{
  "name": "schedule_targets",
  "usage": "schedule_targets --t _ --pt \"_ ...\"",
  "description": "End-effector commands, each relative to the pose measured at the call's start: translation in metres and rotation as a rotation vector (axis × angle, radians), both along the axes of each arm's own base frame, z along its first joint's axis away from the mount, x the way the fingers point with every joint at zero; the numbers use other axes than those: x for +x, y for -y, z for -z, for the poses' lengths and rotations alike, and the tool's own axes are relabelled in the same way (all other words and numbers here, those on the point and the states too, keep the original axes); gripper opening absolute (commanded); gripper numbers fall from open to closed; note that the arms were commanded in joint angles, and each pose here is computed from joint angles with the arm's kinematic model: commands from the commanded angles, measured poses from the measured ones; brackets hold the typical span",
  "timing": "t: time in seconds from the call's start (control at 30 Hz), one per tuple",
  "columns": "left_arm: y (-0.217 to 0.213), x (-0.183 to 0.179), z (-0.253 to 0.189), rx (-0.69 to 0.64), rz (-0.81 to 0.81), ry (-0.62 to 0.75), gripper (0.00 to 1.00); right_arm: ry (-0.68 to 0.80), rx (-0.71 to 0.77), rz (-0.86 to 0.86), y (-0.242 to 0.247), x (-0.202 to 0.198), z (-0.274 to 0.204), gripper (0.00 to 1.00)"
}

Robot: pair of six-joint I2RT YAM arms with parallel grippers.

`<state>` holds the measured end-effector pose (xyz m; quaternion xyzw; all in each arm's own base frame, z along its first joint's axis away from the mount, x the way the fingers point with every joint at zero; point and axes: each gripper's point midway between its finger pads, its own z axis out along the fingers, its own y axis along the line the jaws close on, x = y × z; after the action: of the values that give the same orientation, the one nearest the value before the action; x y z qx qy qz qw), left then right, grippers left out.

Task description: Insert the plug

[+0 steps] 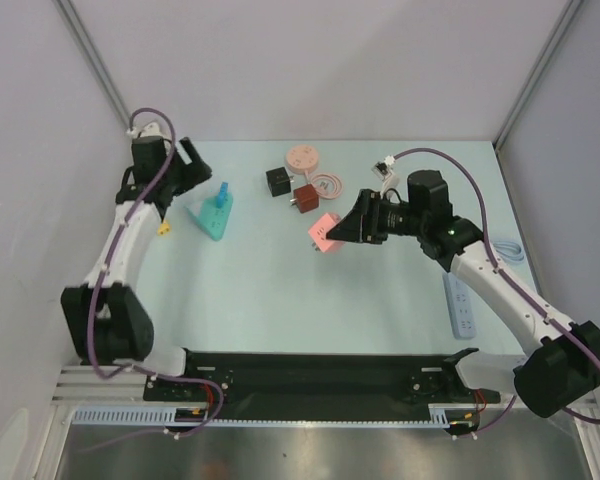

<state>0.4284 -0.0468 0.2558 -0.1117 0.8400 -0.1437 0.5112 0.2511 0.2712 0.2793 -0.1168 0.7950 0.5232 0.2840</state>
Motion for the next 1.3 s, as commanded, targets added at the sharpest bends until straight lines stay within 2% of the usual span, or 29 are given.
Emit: schedule_targets --t 0.0,0.07,0.1,0.17,0.27,0.4,0.43,0.47,0.53,0.6,0.63,0.73,0.83,0.93,1.03,1.27 --pt "-0.069 0.012 0.039 -0.156 -0.451 -0.215 0.88 0.07 -0.032 0.068 0.007 0.003 -0.011 0.0" --pt "-0.1 0.014 0.077 -0.111 -0.647 -0.355 0.84 0.075 -0.036 0.075 0.009 0.002 -0.012 0.0" --pt "-0.109 0.018 0.073 -0.104 -0.675 -0.391 0.82 0.076 -0.04 0.077 0.01 0.001 -0.012 0.0" --pt "-0.116 0.033 0.094 -0.118 -0.713 -0.479 0.81 0.081 -0.052 0.08 0.011 -0.001 -0.011 0.0" --pt "-0.128 0.045 0.112 -0.13 -0.748 -0.506 0.83 0.072 -0.064 0.089 0.013 -0.002 -0.009 0.0" --pt "-0.142 0.061 0.136 -0.113 -0.789 -0.543 0.74 0.074 -0.074 0.094 0.017 -0.004 -0.01 0.0" --pt "-0.143 0.063 0.151 -0.093 -0.786 -0.572 0.66 0.08 -0.074 0.094 0.018 -0.005 -0.013 0.0" --pt "-0.146 0.068 0.151 -0.085 -0.787 -0.565 0.63 0.078 -0.078 0.098 0.02 -0.005 -0.013 0.0" --pt "-0.145 0.073 0.164 -0.061 -0.757 -0.585 0.56 0.089 -0.077 0.113 0.025 -0.003 -0.017 0.0" --pt "-0.136 0.089 0.167 -0.095 -0.689 -0.558 0.55 0.098 -0.079 0.128 0.027 0.0 -0.018 0.0" --pt "-0.134 0.094 0.168 -0.094 -0.659 -0.546 0.43 0.093 -0.081 0.136 0.028 0.001 -0.017 0.0" --pt "-0.124 0.111 0.166 -0.096 -0.579 -0.479 0.26 0.087 -0.076 0.136 0.027 0.002 -0.016 0.0" --pt "-0.11 0.116 0.17 -0.05 -0.524 -0.458 0.13 0.083 -0.073 0.129 0.026 0.002 -0.014 0.0" --pt "-0.09 0.113 0.184 -0.001 -0.484 -0.482 0.06 0.087 -0.072 0.132 0.026 0.002 -0.015 0.0" --pt "-0.079 0.105 0.204 0.012 -0.466 -0.53 0.03 0.096 -0.078 0.136 0.028 0.003 -0.015 0.0" --pt "-0.07 0.086 0.232 0.008 -0.468 -0.614 0.03 0.105 -0.125 0.169 0.037 0.001 -0.008 0.0"
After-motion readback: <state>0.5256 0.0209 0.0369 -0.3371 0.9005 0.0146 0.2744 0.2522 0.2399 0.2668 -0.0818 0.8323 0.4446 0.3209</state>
